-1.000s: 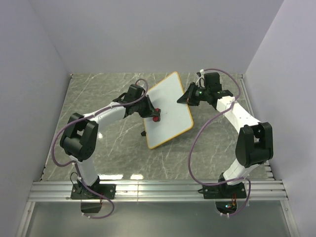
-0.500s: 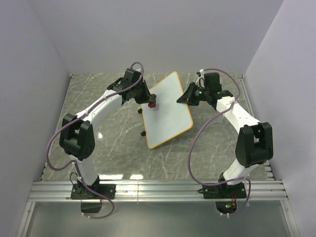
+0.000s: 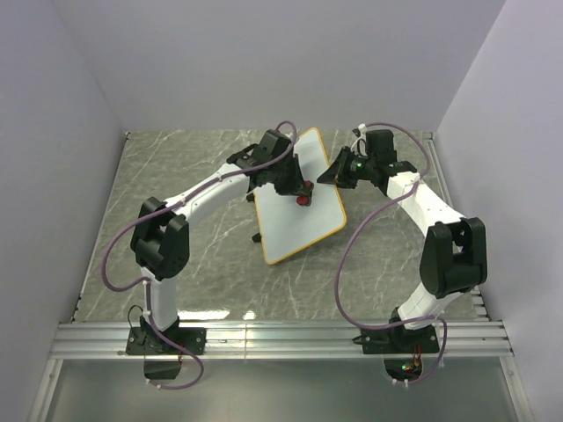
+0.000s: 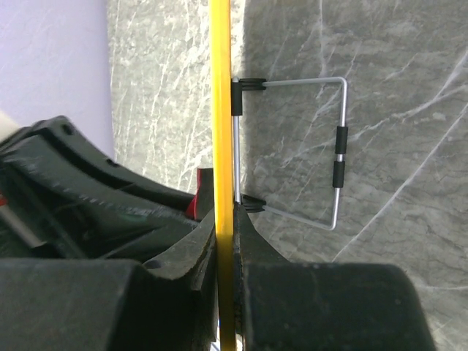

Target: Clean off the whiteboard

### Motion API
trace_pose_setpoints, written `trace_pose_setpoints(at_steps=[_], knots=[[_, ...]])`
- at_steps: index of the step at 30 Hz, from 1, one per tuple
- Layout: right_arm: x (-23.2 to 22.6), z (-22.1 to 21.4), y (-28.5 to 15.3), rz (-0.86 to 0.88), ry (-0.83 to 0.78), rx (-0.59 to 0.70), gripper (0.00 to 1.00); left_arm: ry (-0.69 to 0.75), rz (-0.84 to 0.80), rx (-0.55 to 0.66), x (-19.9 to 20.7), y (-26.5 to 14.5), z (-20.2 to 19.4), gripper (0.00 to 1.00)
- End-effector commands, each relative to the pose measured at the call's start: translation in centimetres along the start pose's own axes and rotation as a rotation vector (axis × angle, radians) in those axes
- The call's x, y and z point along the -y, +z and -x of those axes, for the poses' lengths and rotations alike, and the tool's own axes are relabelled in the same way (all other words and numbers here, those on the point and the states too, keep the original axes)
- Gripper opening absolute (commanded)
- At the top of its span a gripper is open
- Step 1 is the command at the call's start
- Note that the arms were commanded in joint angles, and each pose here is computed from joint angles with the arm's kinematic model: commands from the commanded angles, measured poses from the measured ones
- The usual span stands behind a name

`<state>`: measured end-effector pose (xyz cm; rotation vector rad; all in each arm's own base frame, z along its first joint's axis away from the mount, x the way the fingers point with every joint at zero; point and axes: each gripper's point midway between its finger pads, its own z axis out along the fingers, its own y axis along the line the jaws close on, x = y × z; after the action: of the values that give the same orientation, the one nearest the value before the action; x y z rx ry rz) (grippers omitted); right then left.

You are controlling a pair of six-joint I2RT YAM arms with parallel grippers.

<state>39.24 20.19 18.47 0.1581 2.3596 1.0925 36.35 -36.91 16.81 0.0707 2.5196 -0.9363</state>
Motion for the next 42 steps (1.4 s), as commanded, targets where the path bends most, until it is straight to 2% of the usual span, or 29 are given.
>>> trace_pose_setpoints(at_steps=[1, 9, 13, 15, 18, 22, 27, 30, 32, 33, 35, 36, 37, 39, 42], knots=[[-2.1, 0.6, -0.3, 0.048, -0.072, 0.017, 0.00, 0.038, -0.058, -0.067, 2.3, 1.7, -2.0, 0.00], [-1.9, 0.7, -0.4, 0.038, -0.078, 0.013, 0.00, 0.002, 0.119, -0.128, -5.2, 3.8, -5.5, 0.00], [-2.1, 1.1, -0.5, 0.039, -0.082, 0.018, 0.00, -0.068, 0.217, -0.171, -11.0, 4.0, -7.5, 0.00], [-2.1, 1.2, -0.5, 0.040, -0.084, 0.022, 0.00, -0.133, 0.250, -0.159, -14.0, 3.1, -6.8, 0.00], [-2.1, 1.3, -0.5, 0.042, -0.081, 0.025, 0.00, -0.173, 0.258, -0.083, -15.8, 0.8, -4.1, 0.00], [-1.8, 1.2, -0.5, 0.040, -0.077, 0.025, 0.00, -0.146, 0.251, 0.019, -14.4, -2.8, 0.0, 0.00], [-2.0, 1.1, -0.5, 0.047, -0.073, 0.031, 0.00, -0.118, 0.242, 0.211, -11.3, -10.5, 6.4, 0.00], [-2.1, 1.1, -0.5, 0.055, -0.065, 0.036, 0.00, -0.149, 0.281, 0.276, -13.1, -13.9, 8.2, 0.00], [-2.2, 1.2, -0.6, 0.063, -0.064, 0.041, 0.17, -0.179, 0.333, 0.314, -15.5, -15.6, 8.8, 0.00], [-2.2, 1.1, -0.6, 0.061, -0.060, 0.041, 0.32, -0.199, 0.363, 0.295, -17.1, -15.6, 7.9, 0.00], [-2.3, 1.3, -0.8, 0.060, -0.063, 0.052, 0.45, -0.261, 0.418, 0.290, -20.4, -16.6, 6.8, 0.00], [-2.4, 1.3, -0.9, 0.061, -0.068, 0.055, 0.72, -0.268, 0.442, 0.291, -21.5, -16.9, 6.4, 0.00], [-2.5, 1.4, -1.0, 0.060, -0.071, 0.059, 0.81, -0.278, 0.473, 0.304, -22.7, -17.4, 6.2, 0.02], [-2.7, 1.8, -1.5, 0.049, -0.081, 0.079, 0.95, -0.282, 0.558, 0.294, -25.1, -17.6, 4.4, 0.04], [-2.8, 2.5, -2.7, -0.001, -0.104, 0.124, 0.98, -0.297, 0.588, 0.235, -26.9, -16.7, 1.5, 0.04]])
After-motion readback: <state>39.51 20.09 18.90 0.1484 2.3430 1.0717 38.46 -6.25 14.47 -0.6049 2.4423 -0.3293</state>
